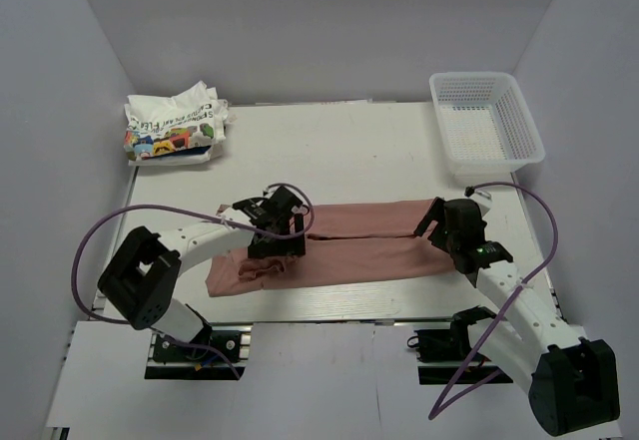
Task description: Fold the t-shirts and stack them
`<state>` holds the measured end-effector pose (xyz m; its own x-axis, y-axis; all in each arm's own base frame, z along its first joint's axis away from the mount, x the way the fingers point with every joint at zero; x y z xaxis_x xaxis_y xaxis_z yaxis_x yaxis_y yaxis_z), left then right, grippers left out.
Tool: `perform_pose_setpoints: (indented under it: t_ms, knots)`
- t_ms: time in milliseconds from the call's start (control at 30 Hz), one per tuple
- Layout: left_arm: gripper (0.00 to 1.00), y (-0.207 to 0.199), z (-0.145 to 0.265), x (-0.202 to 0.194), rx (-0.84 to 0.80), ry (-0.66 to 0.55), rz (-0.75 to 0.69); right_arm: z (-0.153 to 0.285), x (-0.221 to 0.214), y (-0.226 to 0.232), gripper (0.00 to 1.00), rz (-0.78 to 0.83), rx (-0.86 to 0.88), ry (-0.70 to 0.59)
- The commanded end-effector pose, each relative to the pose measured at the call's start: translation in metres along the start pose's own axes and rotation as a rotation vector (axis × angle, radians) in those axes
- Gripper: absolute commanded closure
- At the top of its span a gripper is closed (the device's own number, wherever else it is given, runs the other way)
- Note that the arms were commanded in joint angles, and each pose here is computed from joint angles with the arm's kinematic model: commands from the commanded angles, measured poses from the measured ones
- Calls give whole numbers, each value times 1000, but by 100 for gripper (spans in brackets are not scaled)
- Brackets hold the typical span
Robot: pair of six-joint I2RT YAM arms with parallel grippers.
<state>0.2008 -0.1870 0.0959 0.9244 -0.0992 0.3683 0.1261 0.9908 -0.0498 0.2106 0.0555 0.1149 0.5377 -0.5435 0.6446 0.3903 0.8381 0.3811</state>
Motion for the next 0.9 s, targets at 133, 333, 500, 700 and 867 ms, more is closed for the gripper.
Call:
perform_pose_setpoints:
  t_ms: [133, 333, 500, 700, 867]
  knots:
    - [0, -19, 16, -38, -327, 46, 7, -5, 1, -4, 10, 11, -27, -20]
    - [0, -7, 35, -8, -150, -48, 10, -10, 3, -5, 10, 11, -63, -32]
    - [0, -6, 53, 33, -110, -249, 50, -17, 22, 0, 10, 31, -153, -66]
    - [0, 25, 18, 46, 176, -262, 203, -50, 36, 6, 10, 27, -319, -66]
    - [0, 27, -7, 50, 157, -259, 210, -75, 21, -9, 10, 34, -400, 11]
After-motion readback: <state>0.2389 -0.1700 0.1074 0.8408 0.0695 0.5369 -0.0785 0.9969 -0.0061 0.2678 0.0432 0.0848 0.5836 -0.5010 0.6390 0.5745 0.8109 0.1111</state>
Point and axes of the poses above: each gripper's point midway between its finger pads, its own z axis back along the fingers, its own y axis along the line the jaws close on, x = y × z, the point moved 6 cm from there along z, back along the fingers, and after that the axes turned 8 degrees about -z, right-handed, at the moved point
